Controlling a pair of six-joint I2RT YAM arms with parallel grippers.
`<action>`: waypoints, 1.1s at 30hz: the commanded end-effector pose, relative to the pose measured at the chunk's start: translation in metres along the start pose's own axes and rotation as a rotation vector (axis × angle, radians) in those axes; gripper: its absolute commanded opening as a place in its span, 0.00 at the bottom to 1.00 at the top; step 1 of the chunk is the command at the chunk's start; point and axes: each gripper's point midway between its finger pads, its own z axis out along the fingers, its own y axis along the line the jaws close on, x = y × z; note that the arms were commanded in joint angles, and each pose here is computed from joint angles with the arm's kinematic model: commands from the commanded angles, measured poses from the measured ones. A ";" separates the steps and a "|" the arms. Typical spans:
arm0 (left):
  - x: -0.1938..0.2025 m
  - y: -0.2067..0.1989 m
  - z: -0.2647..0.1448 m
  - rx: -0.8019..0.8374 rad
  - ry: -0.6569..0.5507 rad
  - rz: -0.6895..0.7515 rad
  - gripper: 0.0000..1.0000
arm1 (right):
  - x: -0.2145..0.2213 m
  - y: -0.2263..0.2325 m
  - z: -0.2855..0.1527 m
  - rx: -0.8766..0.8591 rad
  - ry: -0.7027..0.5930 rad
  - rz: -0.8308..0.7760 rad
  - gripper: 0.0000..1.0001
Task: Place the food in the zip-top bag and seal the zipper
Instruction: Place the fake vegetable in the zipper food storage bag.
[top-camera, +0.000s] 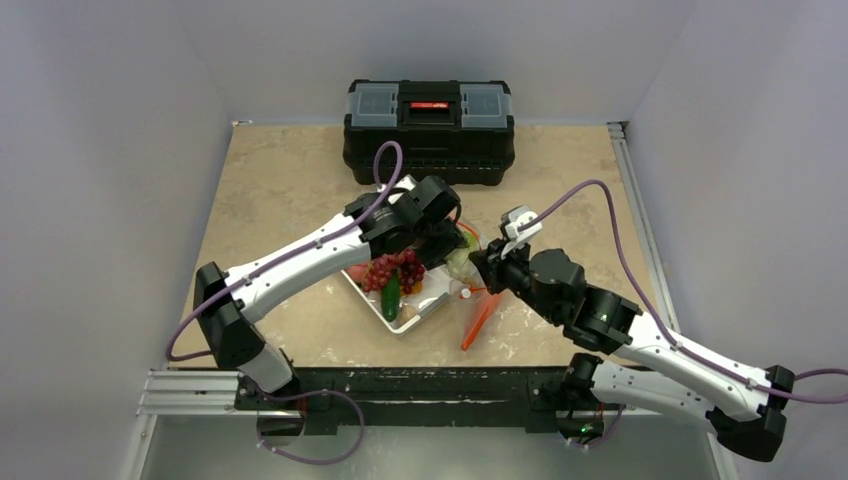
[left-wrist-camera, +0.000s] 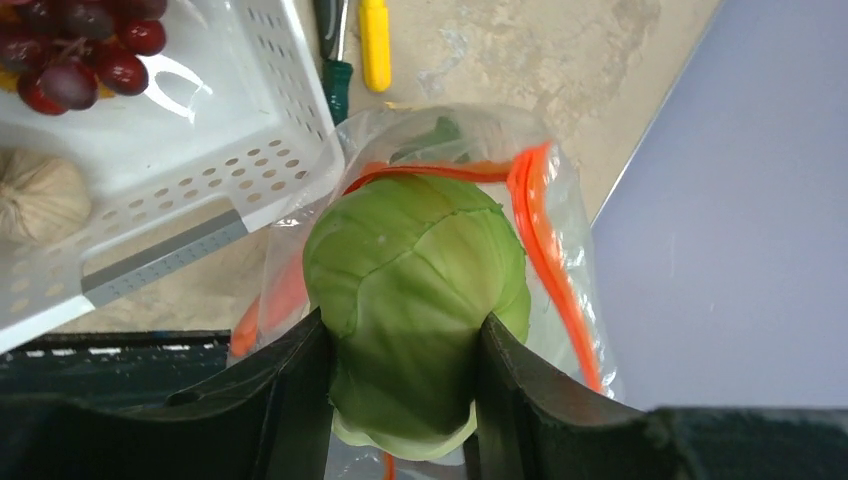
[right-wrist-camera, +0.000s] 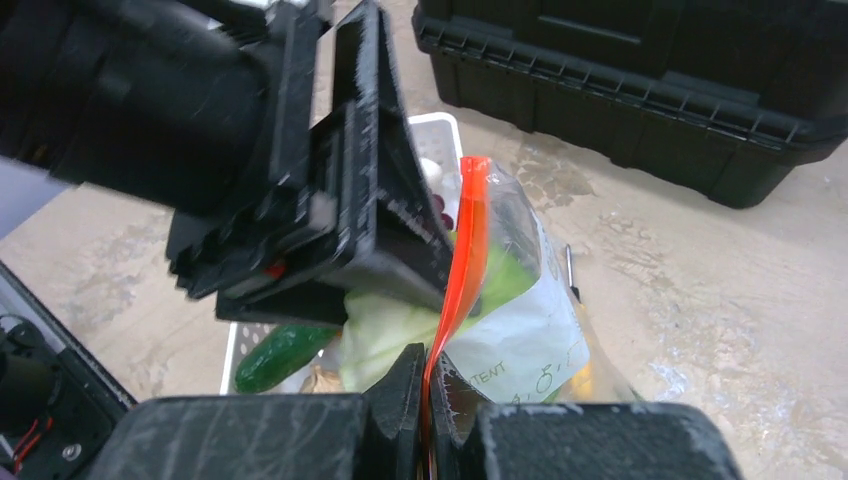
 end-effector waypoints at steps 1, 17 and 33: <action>0.002 -0.023 -0.026 0.225 -0.087 0.221 0.00 | -0.027 -0.005 -0.005 0.050 -0.063 0.077 0.00; 0.031 -0.021 -0.046 0.324 -0.135 0.934 0.00 | -0.050 0.003 -0.013 -0.013 -0.095 -0.022 0.00; 0.063 -0.024 -0.036 0.530 0.054 1.715 0.00 | -0.039 0.013 -0.027 -0.118 -0.141 0.016 0.00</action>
